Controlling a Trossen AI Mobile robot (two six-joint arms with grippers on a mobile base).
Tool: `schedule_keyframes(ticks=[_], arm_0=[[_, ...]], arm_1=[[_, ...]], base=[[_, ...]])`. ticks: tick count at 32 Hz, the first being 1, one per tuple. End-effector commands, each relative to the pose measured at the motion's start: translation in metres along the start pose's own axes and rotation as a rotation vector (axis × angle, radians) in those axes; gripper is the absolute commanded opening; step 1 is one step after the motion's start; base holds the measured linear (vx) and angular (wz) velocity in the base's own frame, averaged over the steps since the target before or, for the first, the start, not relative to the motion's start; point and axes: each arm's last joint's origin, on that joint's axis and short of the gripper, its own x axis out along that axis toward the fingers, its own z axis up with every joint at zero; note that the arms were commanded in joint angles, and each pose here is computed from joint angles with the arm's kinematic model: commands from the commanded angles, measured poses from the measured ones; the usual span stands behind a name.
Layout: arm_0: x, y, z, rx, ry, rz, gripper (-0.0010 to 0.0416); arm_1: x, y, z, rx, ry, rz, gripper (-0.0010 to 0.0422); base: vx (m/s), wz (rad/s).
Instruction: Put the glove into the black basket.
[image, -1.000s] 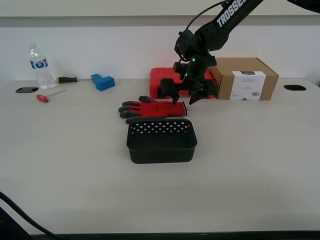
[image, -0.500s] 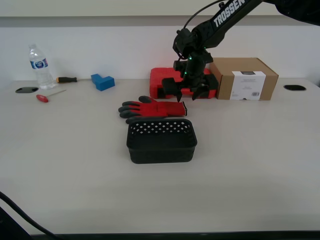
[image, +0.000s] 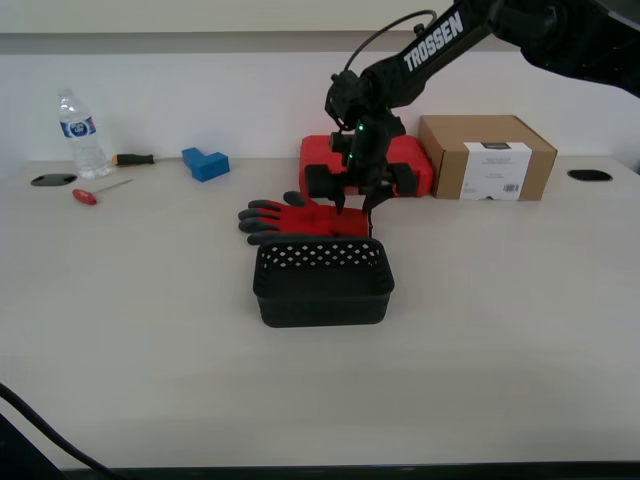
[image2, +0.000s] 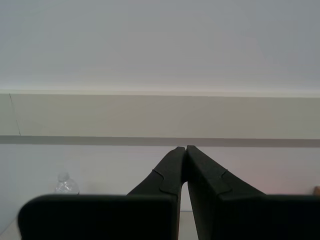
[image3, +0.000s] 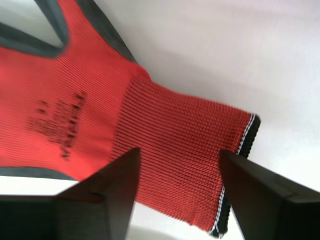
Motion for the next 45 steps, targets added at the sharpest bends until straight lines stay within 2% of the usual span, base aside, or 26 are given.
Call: schedule_keyframes(ticks=[1, 4, 6, 8, 14, 17, 19, 20, 22, 25, 30, 32, 35, 37, 39, 42, 43, 44, 45], arm_0=[[0.002, -0.001, -0.005, -0.026, 0.025, -0.001, 0.0162], [0.003, -0.002, -0.009, -0.047, 0.049, -0.022, 0.0129], [0.003, -0.002, -0.010, -0.057, 0.061, -0.027, 0.0127], [0.002, -0.007, -0.013, -0.102, 0.109, -0.053, 0.0127], [0.001, -0.015, -0.014, -0.116, 0.127, -0.105, 0.0127], [0.000, -0.023, -0.012, -0.108, 0.134, -0.108, 0.0127], [0.000, -0.023, -0.011, -0.102, 0.130, -0.085, 0.0127], [0.001, -0.022, -0.010, -0.084, 0.125, -0.049, 0.0127], [0.001, -0.020, -0.009, -0.059, 0.115, -0.019, 0.0127], [0.002, -0.016, -0.006, -0.031, 0.099, 0.077, 0.0127], [0.003, -0.017, -0.009, -0.019, 0.111, 0.059, 0.0127], [0.006, -0.018, -0.015, -0.019, 0.144, 0.049, 0.0156], [0.007, -0.018, -0.017, -0.018, 0.151, 0.046, 0.0232], [0.007, -0.018, -0.017, -0.019, 0.145, 0.038, 0.0251], [0.007, -0.018, -0.016, -0.020, 0.142, 0.038, 0.0248], [0.008, -0.017, -0.015, -0.025, 0.127, 0.045, 0.0187], [0.008, -0.017, -0.014, -0.034, 0.120, 0.055, 0.0126], [0.008, -0.017, -0.014, -0.038, 0.122, 0.065, 0.0034], [0.008, -0.017, -0.014, -0.038, 0.122, 0.067, 0.0008]], arm_1=[[0.000, 0.000, 0.000, 0.000, -0.005, -0.001, 0.0000], [0.000, 0.000, 0.000, 0.000, -0.005, 0.000, 0.0000], [0.000, 0.000, 0.000, 0.000, -0.005, 0.000, 0.0000], [0.000, 0.000, 0.000, 0.000, -0.005, 0.000, 0.0000], [0.000, 0.000, 0.000, 0.000, -0.005, 0.000, 0.0000], [0.000, 0.000, 0.000, 0.000, -0.005, -0.001, 0.0000], [0.000, 0.000, 0.000, 0.000, -0.005, 0.000, 0.0000], [0.000, 0.000, 0.000, 0.000, -0.005, -0.001, 0.0000], [0.000, 0.000, 0.001, 0.000, -0.006, 0.000, 0.0000], [0.000, 0.000, 0.000, 0.000, -0.005, 0.000, 0.0000], [0.000, 0.000, 0.000, 0.000, -0.005, 0.000, 0.0000], [0.000, 0.000, 0.000, 0.000, -0.005, 0.000, 0.0000], [0.000, 0.000, 0.000, 0.000, -0.005, 0.000, 0.0000], [0.000, 0.000, 0.000, 0.000, -0.005, 0.000, 0.0000], [0.000, 0.000, 0.000, 0.000, -0.005, 0.000, 0.0000], [0.000, 0.000, 0.000, 0.000, -0.005, 0.000, 0.0000], [0.000, 0.000, 0.000, 0.000, -0.005, 0.000, 0.0000], [0.000, 0.000, 0.000, 0.000, -0.005, 0.000, 0.0000], [0.000, 0.000, 0.000, 0.000, -0.005, 0.000, 0.0000]], base=[[0.000, 0.000], [0.000, 0.000], [0.000, 0.000], [0.000, 0.000], [0.000, 0.000], [0.000, 0.000], [0.000, 0.000], [0.000, 0.000], [0.000, 0.000], [0.000, 0.000], [0.000, 0.000], [0.000, 0.000], [0.000, 0.000], [0.000, 0.000], [0.000, 0.000], [0.000, 0.000], [0.000, 0.000], [0.000, 0.000], [0.000, 0.000]])
